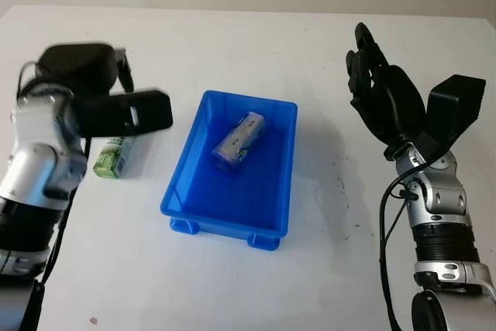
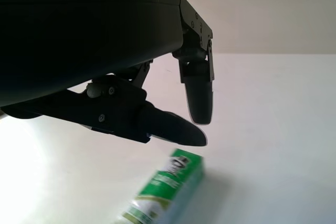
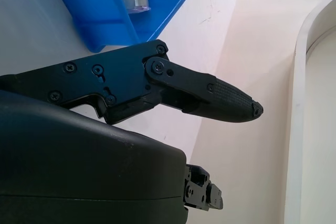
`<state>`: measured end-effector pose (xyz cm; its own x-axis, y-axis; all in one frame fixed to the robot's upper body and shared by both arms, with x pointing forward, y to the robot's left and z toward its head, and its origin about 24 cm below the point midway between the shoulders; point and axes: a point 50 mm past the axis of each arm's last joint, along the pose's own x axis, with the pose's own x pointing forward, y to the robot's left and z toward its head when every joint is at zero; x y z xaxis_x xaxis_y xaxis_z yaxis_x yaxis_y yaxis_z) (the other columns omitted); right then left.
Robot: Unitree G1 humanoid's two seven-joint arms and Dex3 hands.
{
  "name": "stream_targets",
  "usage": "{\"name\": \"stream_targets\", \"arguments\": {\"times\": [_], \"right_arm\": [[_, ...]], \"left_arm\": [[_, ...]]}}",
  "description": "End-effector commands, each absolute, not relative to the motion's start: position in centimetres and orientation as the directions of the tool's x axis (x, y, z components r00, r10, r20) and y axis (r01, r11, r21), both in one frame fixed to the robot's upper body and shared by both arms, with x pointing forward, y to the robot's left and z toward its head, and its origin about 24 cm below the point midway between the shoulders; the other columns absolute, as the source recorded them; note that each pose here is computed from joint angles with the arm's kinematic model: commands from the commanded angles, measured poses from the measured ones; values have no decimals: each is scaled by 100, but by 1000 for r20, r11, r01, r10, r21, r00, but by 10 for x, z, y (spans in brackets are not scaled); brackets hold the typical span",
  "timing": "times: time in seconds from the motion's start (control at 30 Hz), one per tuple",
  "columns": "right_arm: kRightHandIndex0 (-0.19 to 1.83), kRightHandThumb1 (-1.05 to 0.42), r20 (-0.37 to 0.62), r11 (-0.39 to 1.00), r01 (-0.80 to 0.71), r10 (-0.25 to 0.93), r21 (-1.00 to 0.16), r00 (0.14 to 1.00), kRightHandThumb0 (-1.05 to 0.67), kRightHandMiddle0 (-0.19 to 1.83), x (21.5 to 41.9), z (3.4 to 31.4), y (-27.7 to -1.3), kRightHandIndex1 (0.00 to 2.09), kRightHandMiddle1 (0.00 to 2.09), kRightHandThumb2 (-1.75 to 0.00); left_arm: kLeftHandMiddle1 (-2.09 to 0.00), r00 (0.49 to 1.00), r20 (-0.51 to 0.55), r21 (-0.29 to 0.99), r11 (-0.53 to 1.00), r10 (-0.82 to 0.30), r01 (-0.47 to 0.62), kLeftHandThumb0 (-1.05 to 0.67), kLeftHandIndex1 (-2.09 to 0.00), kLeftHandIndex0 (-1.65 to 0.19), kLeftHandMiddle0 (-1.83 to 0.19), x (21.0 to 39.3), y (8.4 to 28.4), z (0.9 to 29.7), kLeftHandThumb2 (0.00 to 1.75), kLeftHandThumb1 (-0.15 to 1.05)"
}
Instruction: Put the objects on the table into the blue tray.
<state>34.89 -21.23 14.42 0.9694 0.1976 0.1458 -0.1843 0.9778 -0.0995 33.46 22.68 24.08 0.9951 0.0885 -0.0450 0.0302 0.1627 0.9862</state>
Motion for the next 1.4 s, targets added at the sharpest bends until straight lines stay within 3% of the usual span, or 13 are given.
{"name": "stream_targets", "arguments": {"times": [0.0,0.17,0.5,0.6,0.7,0.73,0.77,0.83,0.87,0.97,1.07,1.2,1.37], "right_arm": [[-19,-105,164,977,-184,201,-109,966,-67,-19,348,149,-213,0,0,-75],[-19,-105,164,977,-181,197,-111,967,-67,-19,349,150,-212,0,0,-75],[-19,-105,163,977,-181,198,-113,967,-68,-19,349,151,-213,0,0,-74],[-19,-105,162,977,-181,198,-114,967,-69,-19,348,151,-213,0,0,-74],[-19,-105,158,976,-186,203,-115,966,-69,-19,348,150,-213,0,0,-74],[-19,-105,157,976,-187,204,-113,966,-68,-19,348,150,-213,0,0,-74],[-19,-105,156,976,-189,204,-110,966,-68,-19,348,149,-213,0,0,-74],[-19,-105,156,975,-194,209,-109,965,-67,-19,347,149,-213,0,0,-74],[-19,-105,155,974,-197,213,-112,965,-67,-19,347,148,-213,0,0,-74],[-19,-105,152,973,-201,217,-114,964,-66,-19,346,147,-214,0,0,-75],[-19,-105,152,974,-202,216,-104,965,-68,-19,346,146,-214,0,0,-73],[-19,-105,146,972,-206,221,-109,964,-69,-19,346,146,-214,0,0,-72],[-19,-105,148,971,-212,227,-113,963,-68,-19,347,145,-213,0,0,-74]], "left_arm": [[-194,998,-17,978,208,55,5,-39,-178,-40,-67,333,226,258,5,104],[-191,1000,-15,954,298,-4,16,-40,-179,-43,-66,331,218,269,5,102],[-195,993,83,973,221,-83,-62,-38,-197,-33,-65,325,215,289,5,104],[-193,982,159,973,186,-101,-139,-38,-176,-34,-64,324,226,288,6,104],[-184,974,195,969,178,-116,-172,-39,-151,-22,-46,323,238,288,9,105],[-157,972,191,970,179,-140,-165,-40,-133,-17,-37,323,243,288,7,103],[-104,970,178,973,174,-168,-149,-41,-103,-17,-36,323,248,288,6,100],[-30,966,143,983,146,-216,-113,-43,-52,-23,-39,323,256,287,5,94],[-17,967,115,990,113,-230,-90,-47,-33,-22,-30,322,261,286,5,91],[-3,962,59,998,-6,-266,-62,-46,-9,-15,-6,318,269,282,4,86],[-2,949,36,983,-159,-313,-90,-40,-4,-7,5,314,274,278,5,84],[-2,924,-32,883,-444,-382,-153,-42,-2,2,11,310,277,271,6,85],[-5,871,-97,740,-620,-482,-261,-45,-4,5,10,308,279,259,6,85]]}}
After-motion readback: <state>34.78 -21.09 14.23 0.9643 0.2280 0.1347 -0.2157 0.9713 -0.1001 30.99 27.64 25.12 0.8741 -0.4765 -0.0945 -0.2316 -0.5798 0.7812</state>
